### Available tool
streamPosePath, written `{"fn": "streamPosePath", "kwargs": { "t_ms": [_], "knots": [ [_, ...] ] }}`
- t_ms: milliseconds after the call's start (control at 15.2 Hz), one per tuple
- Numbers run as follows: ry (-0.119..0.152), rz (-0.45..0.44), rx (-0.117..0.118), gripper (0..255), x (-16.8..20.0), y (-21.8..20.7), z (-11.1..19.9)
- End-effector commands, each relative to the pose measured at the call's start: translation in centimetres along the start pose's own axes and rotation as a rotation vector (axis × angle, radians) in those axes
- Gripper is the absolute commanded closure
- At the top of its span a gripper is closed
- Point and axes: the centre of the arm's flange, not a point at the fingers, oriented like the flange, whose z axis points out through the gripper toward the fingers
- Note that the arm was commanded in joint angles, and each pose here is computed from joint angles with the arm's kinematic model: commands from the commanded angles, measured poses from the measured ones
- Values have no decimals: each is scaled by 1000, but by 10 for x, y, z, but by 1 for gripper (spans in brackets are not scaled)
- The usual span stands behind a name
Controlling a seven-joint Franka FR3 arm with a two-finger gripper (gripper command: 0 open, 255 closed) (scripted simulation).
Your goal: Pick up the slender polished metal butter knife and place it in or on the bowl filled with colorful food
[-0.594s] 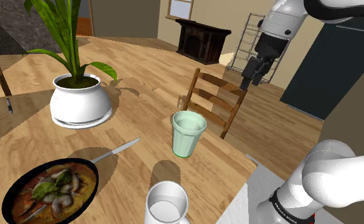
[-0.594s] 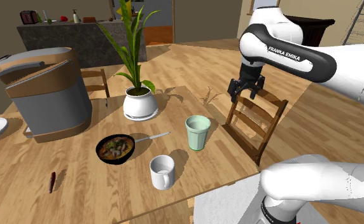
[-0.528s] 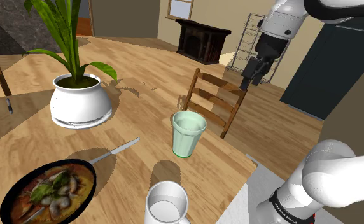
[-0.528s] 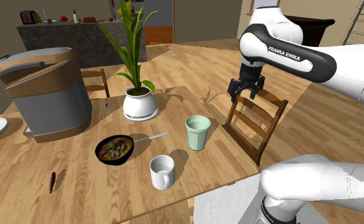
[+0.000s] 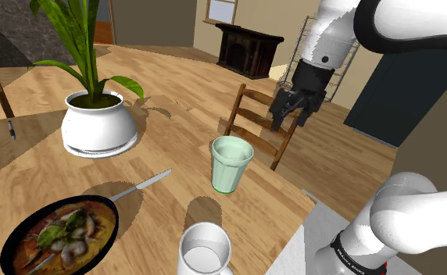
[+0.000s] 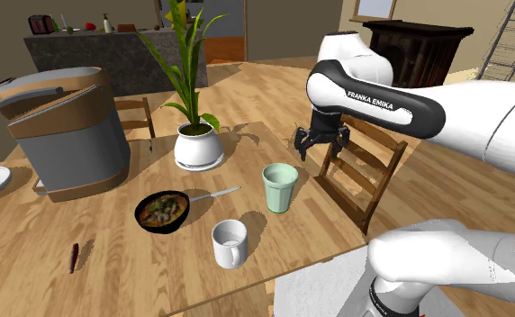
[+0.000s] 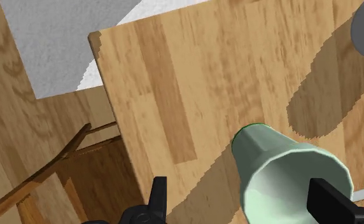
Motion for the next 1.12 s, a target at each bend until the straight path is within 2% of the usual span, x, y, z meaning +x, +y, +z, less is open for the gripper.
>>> {"fn": "streamPosePath", "kwargs": {
  "t_ms": [0, 528, 1056],
  "knots": [
    [-4, 81, -2, 0, -3, -24, 13],
    [-19, 374, -14, 0, 0, -119, 60],
    [-34, 667, -26, 0, 30, -209, 109]
  ]
}}
